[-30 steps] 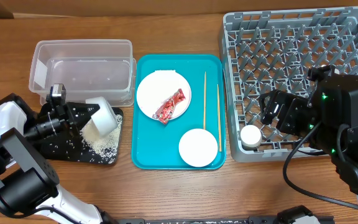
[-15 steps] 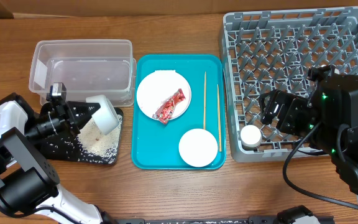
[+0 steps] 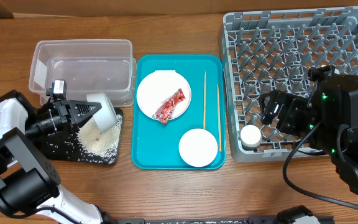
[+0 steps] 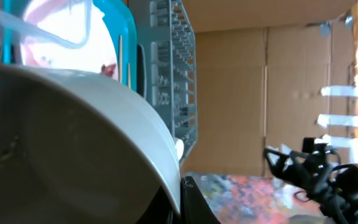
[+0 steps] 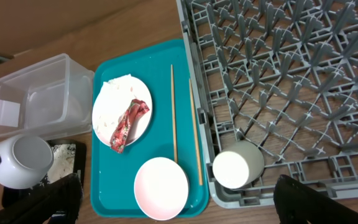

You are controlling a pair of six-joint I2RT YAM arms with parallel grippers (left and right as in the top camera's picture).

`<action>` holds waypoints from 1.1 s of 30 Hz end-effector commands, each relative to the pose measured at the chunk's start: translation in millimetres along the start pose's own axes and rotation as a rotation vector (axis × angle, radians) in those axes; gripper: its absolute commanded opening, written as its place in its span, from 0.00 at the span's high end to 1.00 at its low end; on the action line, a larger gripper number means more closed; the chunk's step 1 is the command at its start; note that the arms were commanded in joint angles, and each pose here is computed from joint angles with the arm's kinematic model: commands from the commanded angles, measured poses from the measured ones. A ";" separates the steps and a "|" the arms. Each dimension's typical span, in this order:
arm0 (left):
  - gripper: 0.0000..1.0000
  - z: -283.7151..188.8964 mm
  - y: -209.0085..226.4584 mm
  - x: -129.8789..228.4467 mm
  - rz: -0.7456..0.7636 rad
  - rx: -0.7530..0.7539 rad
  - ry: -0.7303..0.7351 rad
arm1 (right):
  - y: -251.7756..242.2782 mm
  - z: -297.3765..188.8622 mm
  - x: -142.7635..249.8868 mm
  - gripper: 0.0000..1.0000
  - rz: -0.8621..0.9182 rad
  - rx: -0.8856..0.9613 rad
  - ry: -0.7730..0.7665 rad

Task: Sort waste into correct bins and load items into the dishwasher
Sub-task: 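Tip the rice bowl with the left gripper, pouring rice onto the black tray, then set the emptied bowl back on the teal tray with the left gripper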

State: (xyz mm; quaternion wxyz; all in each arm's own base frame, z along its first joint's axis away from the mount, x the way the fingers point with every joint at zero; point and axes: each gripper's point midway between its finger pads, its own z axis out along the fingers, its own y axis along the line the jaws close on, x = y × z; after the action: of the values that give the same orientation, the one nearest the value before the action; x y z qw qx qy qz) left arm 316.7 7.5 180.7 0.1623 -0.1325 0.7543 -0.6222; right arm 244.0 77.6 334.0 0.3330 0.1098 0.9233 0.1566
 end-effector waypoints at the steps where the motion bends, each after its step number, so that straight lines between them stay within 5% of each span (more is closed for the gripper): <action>1: 0.96 1.2 -14.4 -5.4 0.049 0.012 -0.017 | 0.8 -1.5 0.9 0.00 -0.007 -0.007 0.000; 4: 0.96 3.3 -22.1 -3.5 -0.086 0.039 -0.020 | 0.5 -1.5 1.3 0.00 -0.007 -0.006 0.001; 7: 0.96 6.5 -15.6 -3.8 0.000 -0.004 0.008 | 0.6 -1.5 1.4 0.00 -0.007 -0.006 0.002; 9: 0.96 7.7 -14.3 -1.6 -0.128 -0.010 0.017 | 0.5 -1.5 1.4 0.00 -0.007 -0.006 0.002; 12: 0.96 12.9 -17.8 1.8 0.055 -0.022 0.052 | 0.2 -1.5 1.9 0.00 -0.007 -0.005 0.004; 15: 0.96 14.4 -6.5 7.0 -0.047 -0.085 0.093 | 0.3 -1.5 1.6 0.00 -0.007 -0.005 0.003; 21: 0.96 38.6 -35.9 48.4 0.120 -0.131 0.260 | -0.9 -1.5 3.6 0.00 -0.007 0.000 0.011; 24: 0.96 50.0 -33.6 66.9 0.124 -0.290 0.342 | -1.0 -1.5 3.8 0.00 -0.007 0.000 0.012; 26: 0.96 51.2 -14.1 72.3 0.100 -0.552 0.361 | -1.0 -1.5 3.9 0.00 -0.008 0.000 0.012; 33: 0.96 90.6 -2.7 92.4 0.232 -1.057 0.286 | -1.5 -1.6 4.7 0.00 -0.007 0.002 0.015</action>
State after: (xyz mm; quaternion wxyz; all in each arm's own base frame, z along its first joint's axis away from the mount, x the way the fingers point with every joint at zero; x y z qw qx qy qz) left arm 266.4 -122.1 175.3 0.0347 0.0681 0.9514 -0.2985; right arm 240.1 76.8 329.5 0.3221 0.1100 0.9277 0.1532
